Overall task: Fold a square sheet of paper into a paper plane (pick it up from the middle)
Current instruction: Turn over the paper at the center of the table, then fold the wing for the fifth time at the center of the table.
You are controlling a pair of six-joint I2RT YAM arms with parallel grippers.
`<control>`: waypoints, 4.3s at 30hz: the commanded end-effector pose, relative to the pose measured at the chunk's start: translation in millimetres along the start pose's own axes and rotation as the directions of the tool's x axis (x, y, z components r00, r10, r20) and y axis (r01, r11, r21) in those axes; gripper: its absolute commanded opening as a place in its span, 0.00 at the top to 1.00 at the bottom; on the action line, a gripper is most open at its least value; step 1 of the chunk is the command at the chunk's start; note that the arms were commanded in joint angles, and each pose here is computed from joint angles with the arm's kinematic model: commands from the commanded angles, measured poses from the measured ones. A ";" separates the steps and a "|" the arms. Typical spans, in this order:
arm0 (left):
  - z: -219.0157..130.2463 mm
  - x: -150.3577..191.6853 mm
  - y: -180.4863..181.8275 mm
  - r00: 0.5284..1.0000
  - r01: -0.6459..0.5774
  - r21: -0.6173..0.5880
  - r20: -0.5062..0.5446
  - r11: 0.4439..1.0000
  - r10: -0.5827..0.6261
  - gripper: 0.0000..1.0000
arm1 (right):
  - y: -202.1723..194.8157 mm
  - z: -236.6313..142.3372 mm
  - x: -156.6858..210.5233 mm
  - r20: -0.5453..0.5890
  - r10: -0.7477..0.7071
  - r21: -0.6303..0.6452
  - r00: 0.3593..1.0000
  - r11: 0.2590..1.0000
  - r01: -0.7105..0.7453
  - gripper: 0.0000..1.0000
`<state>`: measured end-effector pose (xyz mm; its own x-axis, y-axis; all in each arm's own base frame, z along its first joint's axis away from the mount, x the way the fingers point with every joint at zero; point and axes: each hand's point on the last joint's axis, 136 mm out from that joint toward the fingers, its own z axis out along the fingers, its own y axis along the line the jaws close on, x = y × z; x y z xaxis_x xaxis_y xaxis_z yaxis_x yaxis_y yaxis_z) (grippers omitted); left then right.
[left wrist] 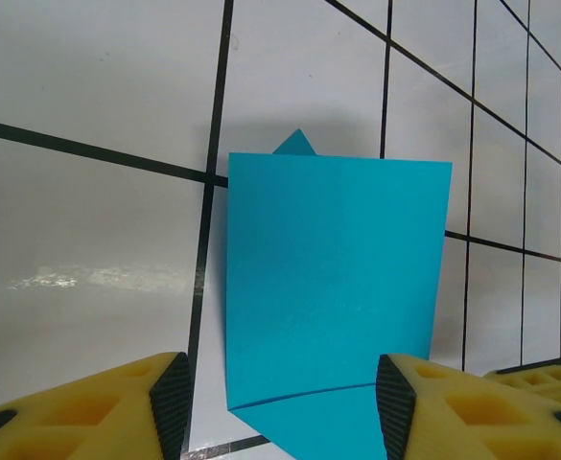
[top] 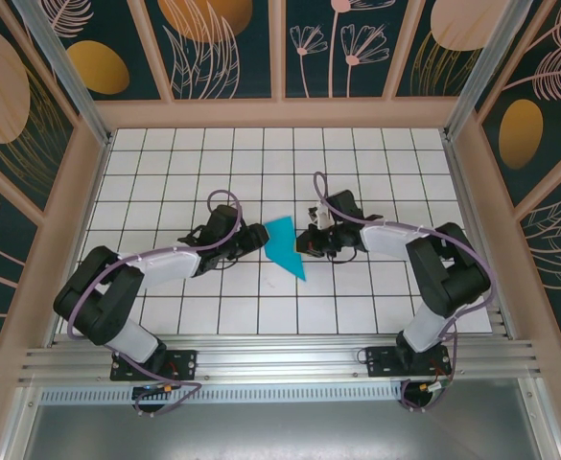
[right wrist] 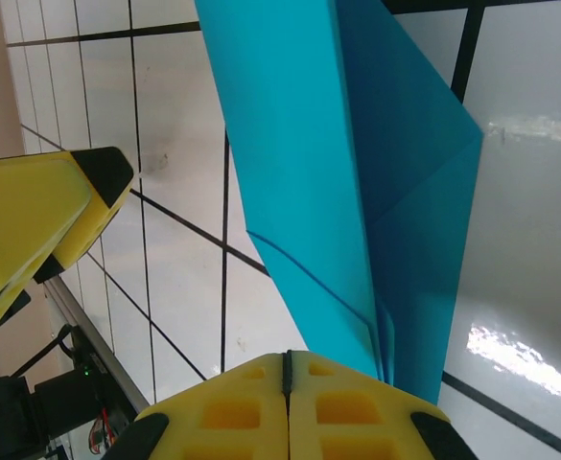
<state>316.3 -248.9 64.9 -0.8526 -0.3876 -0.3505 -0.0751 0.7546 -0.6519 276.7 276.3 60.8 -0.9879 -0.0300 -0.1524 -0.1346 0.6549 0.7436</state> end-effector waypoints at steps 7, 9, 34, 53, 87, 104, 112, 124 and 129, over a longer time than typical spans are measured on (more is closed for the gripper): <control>4.4 -4.0 -8.3 1.000 0.014 0.025 -0.011 1.000 -0.014 0.44 | -20.4 16.8 -9.0 -0.002 0.000 0.009 1.000 1.000 0.000 0.92; 4.5 -2.4 -7.5 1.000 0.014 0.023 -0.017 1.000 -0.014 0.44 | -26.8 20.6 -6.7 -0.008 0.017 0.003 1.000 1.000 -0.017 0.92; 17.1 26.6 -9.0 0.971 0.211 0.018 -0.122 0.977 -0.208 0.41 | -71.0 26.4 16.0 0.004 0.151 0.004 0.989 0.989 -0.151 0.89; 39.7 40.8 -32.4 0.966 0.201 0.087 -0.184 0.976 -0.183 0.52 | -75.3 26.6 17.1 0.009 0.165 0.005 0.986 0.986 -0.165 0.88; 38.7 20.0 -47.6 0.976 0.196 0.098 -0.120 0.976 -0.184 0.93 | 13.3 -30.2 14.3 0.304 -0.676 0.380 0.671 0.732 0.566 0.60; 40.4 22.4 -44.2 0.975 0.193 0.085 -0.127 0.977 -0.181 0.92 | 19.5 7.9 17.2 0.118 -0.907 0.611 0.404 0.387 0.691 0.58; 40.9 23.2 -41.7 0.975 0.191 0.076 -0.128 0.979 -0.180 0.92 | 15.4 19.0 13.2 0.071 -0.922 0.625 0.382 0.339 0.703 0.64; 40.3 23.2 -41.8 0.976 0.184 0.075 -0.129 0.980 -0.174 0.92 | 7.8 24.9 10.4 0.032 -0.927 0.644 0.375 0.306 0.701 0.73; 40.3 23.6 -42.1 0.976 0.184 0.074 -0.131 0.980 -0.174 0.91 | 4.2 25.7 10.6 0.016 -0.928 0.651 0.373 0.293 0.700 0.76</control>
<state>317.3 -307.2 48.5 -0.8880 -0.4416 -0.1284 -0.2059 0.6315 -0.7475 260.1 290.7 36.2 -0.2720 -0.6134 -0.7414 -0.6980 0.6561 -0.2867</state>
